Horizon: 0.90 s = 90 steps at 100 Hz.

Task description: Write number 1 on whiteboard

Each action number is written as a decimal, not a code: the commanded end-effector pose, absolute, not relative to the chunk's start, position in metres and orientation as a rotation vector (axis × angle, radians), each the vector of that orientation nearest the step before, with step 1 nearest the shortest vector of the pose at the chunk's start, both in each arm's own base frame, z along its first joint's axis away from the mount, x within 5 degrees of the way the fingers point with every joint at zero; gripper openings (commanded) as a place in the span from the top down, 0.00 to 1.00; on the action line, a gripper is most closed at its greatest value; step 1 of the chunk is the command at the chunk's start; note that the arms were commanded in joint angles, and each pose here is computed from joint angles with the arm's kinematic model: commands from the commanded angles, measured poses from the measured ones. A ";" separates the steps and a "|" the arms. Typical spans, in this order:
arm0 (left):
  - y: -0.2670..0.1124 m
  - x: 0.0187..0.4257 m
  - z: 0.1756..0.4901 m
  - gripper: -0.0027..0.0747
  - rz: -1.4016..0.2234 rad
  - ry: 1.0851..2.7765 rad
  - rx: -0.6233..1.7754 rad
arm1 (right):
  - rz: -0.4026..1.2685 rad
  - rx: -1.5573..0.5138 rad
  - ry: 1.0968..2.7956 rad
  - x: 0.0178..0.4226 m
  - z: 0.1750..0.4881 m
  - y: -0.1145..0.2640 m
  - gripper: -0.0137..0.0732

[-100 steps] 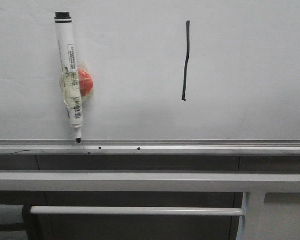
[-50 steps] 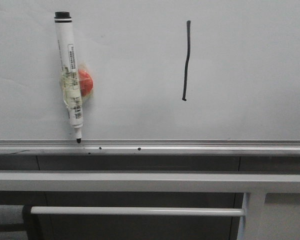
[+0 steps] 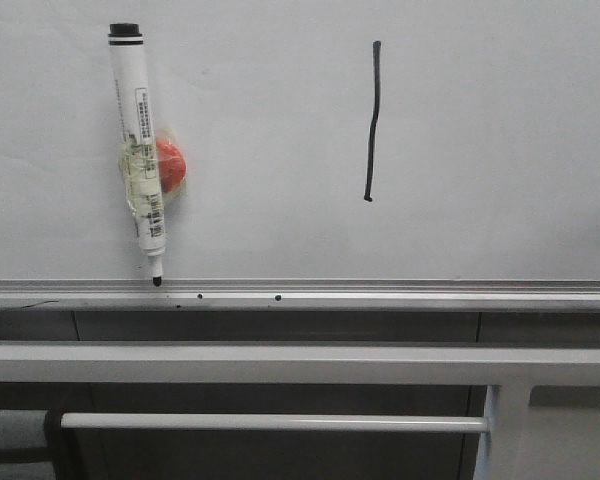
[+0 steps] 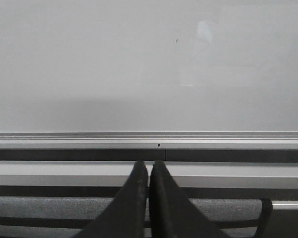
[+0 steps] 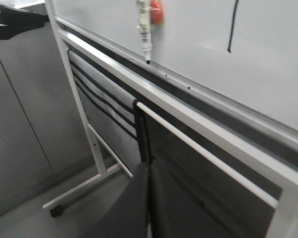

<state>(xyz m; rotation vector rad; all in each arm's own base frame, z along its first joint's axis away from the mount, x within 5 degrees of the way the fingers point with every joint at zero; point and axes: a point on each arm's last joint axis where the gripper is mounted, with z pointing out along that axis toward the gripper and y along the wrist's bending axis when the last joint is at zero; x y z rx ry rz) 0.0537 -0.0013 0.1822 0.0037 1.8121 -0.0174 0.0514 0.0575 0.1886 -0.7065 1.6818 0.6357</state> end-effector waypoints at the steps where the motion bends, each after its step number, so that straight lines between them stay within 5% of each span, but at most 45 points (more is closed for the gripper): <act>1: -0.001 0.054 0.187 0.99 -0.014 1.722 -0.001 | 0.603 -0.631 1.684 0.055 0.185 0.054 0.92; 35: -0.001 0.054 0.188 0.99 -0.014 1.720 -0.001 | 0.229 -0.150 1.701 0.069 0.188 0.017 0.92; 90: -0.001 0.054 0.188 0.99 -0.014 1.720 -0.001 | -0.048 0.106 1.801 0.053 0.174 -0.006 0.92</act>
